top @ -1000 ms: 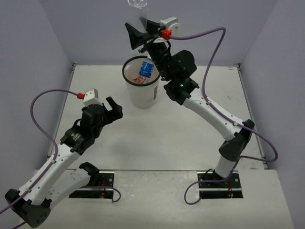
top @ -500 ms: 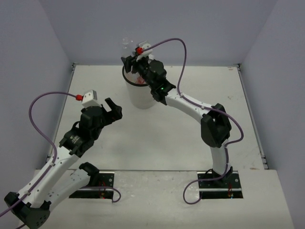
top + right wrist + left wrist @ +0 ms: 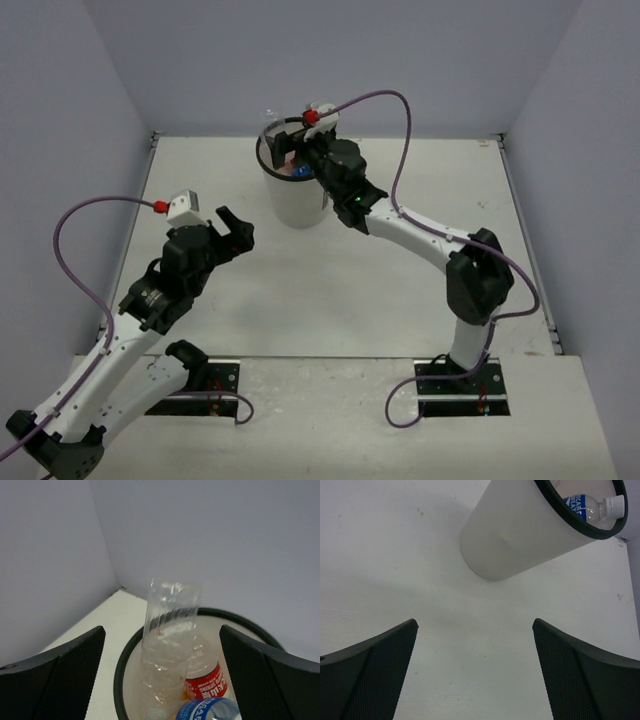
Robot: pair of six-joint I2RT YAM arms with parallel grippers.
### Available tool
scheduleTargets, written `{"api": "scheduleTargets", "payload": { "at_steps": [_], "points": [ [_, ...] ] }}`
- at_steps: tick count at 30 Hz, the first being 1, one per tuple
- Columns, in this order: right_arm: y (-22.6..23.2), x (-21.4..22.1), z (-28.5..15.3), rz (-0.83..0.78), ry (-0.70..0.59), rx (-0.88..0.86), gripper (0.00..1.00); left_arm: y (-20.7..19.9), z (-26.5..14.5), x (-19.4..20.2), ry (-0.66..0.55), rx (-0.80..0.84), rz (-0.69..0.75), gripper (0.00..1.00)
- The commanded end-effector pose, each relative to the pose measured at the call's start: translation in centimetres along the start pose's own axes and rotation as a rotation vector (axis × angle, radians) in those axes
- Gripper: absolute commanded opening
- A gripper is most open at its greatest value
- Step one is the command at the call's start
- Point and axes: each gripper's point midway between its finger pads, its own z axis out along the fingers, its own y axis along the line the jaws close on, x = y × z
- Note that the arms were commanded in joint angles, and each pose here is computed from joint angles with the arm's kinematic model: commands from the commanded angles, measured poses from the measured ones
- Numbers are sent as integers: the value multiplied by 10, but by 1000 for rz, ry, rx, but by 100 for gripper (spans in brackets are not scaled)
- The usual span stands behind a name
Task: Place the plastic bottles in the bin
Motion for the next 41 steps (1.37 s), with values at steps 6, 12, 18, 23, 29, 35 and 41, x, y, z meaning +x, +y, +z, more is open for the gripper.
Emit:
{"api": "scheduleTargets", "payload": {
  "at_steps": [6,12,18,23,29,35,41],
  "points": [
    [-70,-151,-82,117,-54,379,99,3,-1,-9,-20,-38,-10,100],
    [-127,-79,-173,326,192,489,99,6,21,12,16,-35,22,100],
    [-138,25,-267,517,337,576,99,24,52,23,66,-61,-12,100],
    [-131,104,-329,618,422,598,99,42,56,19,43,-78,-24,100],
    [-111,122,-350,757,339,491,99,44,48,15,30,-84,-24,100],
    [-124,112,-363,726,353,597,99,47,39,8,-2,-92,-30,100],
    [-125,118,-363,754,342,603,99,54,36,12,3,-117,-38,100]
  ]
}}
